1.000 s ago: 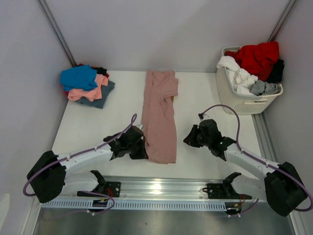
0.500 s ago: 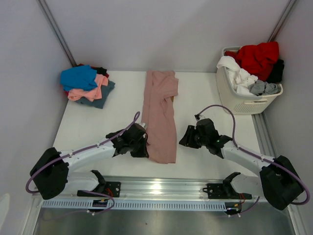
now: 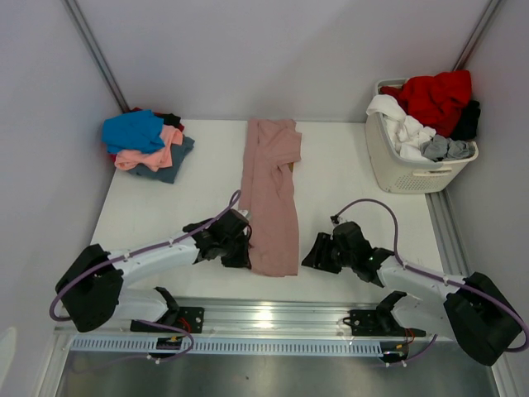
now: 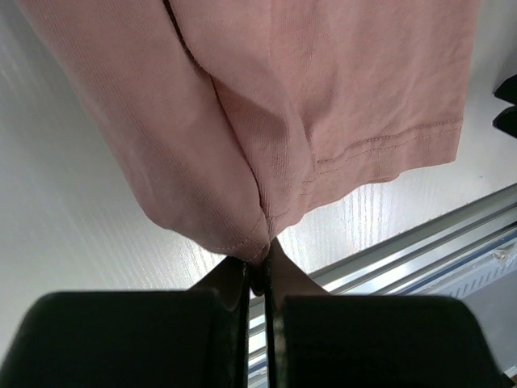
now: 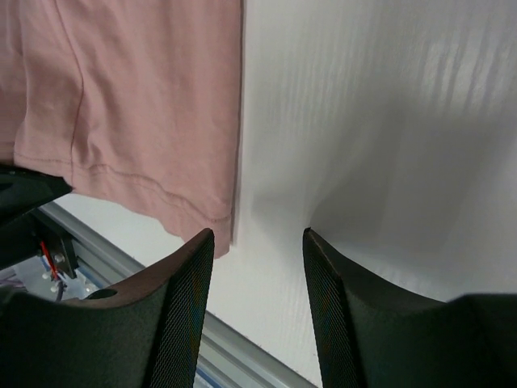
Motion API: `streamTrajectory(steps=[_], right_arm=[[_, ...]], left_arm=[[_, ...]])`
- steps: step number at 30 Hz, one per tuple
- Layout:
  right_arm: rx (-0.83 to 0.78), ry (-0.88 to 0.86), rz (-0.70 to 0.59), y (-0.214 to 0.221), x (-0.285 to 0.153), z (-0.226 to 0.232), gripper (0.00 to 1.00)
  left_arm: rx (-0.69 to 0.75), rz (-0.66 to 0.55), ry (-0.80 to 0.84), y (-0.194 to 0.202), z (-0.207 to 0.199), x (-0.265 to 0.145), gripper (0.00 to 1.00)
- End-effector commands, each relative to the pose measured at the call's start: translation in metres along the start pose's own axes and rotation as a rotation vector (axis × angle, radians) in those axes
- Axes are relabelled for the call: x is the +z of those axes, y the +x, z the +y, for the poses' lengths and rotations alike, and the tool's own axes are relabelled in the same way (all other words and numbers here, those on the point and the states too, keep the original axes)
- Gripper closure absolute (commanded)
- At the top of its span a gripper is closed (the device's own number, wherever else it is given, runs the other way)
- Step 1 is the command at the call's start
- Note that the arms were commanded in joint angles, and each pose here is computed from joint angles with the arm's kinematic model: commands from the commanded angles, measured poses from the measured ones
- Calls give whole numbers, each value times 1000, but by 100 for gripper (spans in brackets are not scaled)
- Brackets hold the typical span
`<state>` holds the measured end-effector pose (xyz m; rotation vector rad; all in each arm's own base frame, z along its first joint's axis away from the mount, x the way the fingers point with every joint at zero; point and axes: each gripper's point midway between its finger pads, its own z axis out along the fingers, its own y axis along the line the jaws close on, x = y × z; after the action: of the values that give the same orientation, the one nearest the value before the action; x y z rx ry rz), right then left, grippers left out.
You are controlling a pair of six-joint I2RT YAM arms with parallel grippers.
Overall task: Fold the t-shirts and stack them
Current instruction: Grab the bottom of the folded rectangular tshirt with both arms
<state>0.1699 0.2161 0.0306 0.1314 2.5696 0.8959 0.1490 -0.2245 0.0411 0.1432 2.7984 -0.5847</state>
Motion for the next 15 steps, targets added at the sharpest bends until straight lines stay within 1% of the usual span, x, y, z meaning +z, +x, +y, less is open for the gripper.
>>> streamTrajectory(steps=[1,7,15], right_arm=[[46,-56,-43,0,-1,13,48],[95,-95,-48,8,5,13,49],[98,-134,-49,7,16,25,58]], left_arm=[[36,-17,58,-10,-16,-3,99],[56,-10,64,-11,-17,-5,99],[62,-21,59,-11,-14,-9,99]])
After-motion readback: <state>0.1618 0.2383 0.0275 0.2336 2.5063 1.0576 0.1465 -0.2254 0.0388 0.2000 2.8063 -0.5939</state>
